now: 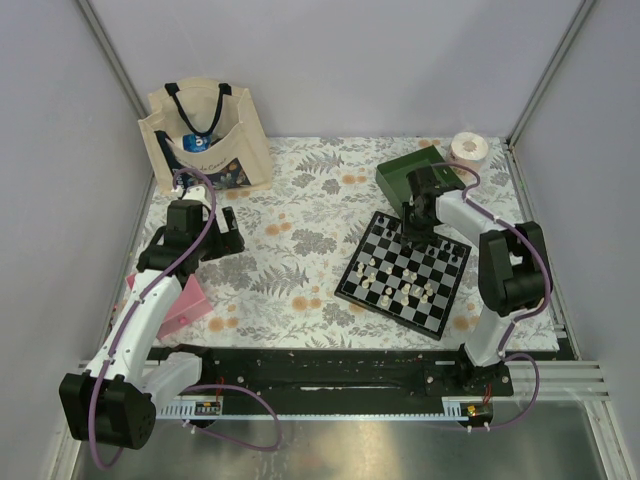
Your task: Set up the chess pieces on the board
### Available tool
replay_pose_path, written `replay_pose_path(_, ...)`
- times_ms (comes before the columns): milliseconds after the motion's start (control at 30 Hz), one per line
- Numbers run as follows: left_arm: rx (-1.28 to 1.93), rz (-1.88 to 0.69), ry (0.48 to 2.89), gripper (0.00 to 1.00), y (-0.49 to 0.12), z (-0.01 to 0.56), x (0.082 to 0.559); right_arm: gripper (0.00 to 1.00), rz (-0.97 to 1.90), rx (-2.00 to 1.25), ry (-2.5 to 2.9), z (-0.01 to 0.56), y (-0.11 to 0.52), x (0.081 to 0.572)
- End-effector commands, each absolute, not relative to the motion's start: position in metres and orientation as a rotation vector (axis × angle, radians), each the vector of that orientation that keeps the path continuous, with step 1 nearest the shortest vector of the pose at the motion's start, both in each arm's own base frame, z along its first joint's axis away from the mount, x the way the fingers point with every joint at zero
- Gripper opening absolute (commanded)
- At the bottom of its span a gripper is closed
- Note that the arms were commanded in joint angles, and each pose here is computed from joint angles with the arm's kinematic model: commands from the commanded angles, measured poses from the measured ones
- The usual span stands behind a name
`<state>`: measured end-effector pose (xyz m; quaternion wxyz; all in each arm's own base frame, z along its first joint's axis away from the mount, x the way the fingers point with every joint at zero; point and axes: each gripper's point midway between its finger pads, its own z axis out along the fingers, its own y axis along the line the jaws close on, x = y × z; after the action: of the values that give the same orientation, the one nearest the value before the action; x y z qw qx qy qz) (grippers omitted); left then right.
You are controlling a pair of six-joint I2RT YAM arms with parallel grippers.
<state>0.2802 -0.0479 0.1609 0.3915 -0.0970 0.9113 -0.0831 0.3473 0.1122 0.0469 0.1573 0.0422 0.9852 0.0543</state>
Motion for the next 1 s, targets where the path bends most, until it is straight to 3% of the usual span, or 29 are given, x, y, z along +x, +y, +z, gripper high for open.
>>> replay_pose_path(0,-0.227,-0.244,2.246,0.99,-0.051,0.184,0.291,0.36,0.182,0.079,2.786,0.059,0.121,0.361)
replay_pose_path(967,-0.230,-0.241,2.255,0.99,-0.051,0.182,0.292,0.30,0.157,0.071,2.830,0.046,0.119,0.355)
